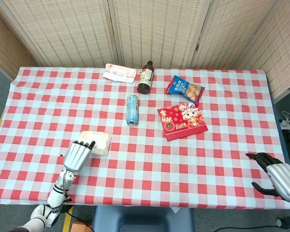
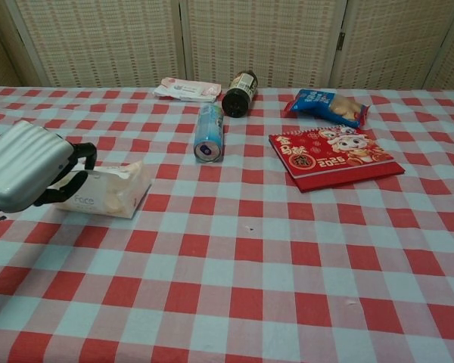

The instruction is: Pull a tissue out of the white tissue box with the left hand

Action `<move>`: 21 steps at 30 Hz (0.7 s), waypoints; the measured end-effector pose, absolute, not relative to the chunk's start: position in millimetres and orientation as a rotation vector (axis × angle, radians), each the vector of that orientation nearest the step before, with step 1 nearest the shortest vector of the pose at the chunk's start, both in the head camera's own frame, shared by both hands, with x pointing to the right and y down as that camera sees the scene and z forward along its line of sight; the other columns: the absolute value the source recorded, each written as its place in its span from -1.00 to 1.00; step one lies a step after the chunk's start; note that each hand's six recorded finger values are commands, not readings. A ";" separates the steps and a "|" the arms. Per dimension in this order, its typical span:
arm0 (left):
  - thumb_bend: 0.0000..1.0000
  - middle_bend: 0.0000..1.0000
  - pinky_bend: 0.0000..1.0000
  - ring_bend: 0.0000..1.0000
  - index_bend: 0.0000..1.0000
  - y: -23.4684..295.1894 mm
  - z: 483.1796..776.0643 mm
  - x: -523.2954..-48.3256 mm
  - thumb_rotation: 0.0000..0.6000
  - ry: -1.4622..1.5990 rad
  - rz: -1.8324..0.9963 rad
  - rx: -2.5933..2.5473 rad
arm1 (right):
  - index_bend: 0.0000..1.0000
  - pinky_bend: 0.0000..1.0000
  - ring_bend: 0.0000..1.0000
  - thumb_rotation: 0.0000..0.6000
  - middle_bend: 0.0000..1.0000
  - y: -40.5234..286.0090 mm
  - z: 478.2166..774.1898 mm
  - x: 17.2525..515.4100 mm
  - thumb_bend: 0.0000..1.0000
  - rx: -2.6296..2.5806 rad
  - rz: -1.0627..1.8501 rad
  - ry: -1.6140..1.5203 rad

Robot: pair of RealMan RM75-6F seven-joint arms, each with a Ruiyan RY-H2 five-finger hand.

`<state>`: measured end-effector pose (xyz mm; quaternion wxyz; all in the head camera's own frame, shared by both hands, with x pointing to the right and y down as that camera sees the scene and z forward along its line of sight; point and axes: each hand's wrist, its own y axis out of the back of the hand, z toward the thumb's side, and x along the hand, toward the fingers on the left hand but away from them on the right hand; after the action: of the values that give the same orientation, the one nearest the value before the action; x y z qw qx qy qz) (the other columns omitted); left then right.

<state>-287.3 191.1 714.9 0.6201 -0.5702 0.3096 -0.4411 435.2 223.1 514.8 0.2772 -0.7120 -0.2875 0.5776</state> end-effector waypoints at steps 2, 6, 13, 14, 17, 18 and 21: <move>0.11 0.80 0.94 0.80 0.29 189.7 713.2 -287.0 1.00 0.728 -1.009 -1.309 | -0.68 -0.43 -0.75 1.00 -0.59 223.4 515.2 435.1 -0.62 -1.913 1.553 -0.769; 0.15 0.80 0.94 0.80 0.29 184.2 704.3 -284.0 1.00 0.760 -0.973 -1.289 | -0.68 -0.43 -0.75 1.00 -0.59 224.1 516.1 434.7 -0.62 -1.915 1.558 -0.761; 0.15 0.82 0.94 0.80 0.32 162.6 683.3 -282.6 1.00 0.774 -0.905 -1.268 | -0.68 -0.43 -0.75 1.00 -0.59 224.3 516.2 435.0 -0.62 -1.913 1.564 -0.760; 0.15 0.82 0.94 0.80 0.32 159.3 679.5 -282.8 1.00 0.773 -0.898 -1.266 | -0.68 -0.43 -0.75 1.00 -0.59 224.2 516.4 435.0 -0.62 -1.913 1.565 -0.759; 0.14 0.83 0.94 0.80 0.33 148.9 664.9 -283.7 1.00 0.771 -0.880 -1.268 | -0.68 -0.43 -0.75 1.00 -0.59 224.6 517.1 434.9 -0.62 -1.914 1.571 -0.753; 0.14 0.83 0.94 0.80 0.33 145.0 658.0 -284.2 1.00 0.771 -0.876 -1.271 | -0.68 -0.43 -0.75 1.00 -0.59 224.8 517.2 434.9 -0.62 -1.913 1.572 -0.748; 0.14 0.83 0.94 0.80 0.34 135.9 637.8 -288.9 1.00 0.763 -0.881 -1.275 | -0.68 -0.43 -0.75 1.00 -0.59 225.2 517.3 434.8 -0.62 -1.912 1.575 -0.739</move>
<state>-288.9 135.9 637.8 0.6496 -0.5613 0.3357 -0.3877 434.8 225.2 517.3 0.2746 -0.7112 -0.2747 0.5860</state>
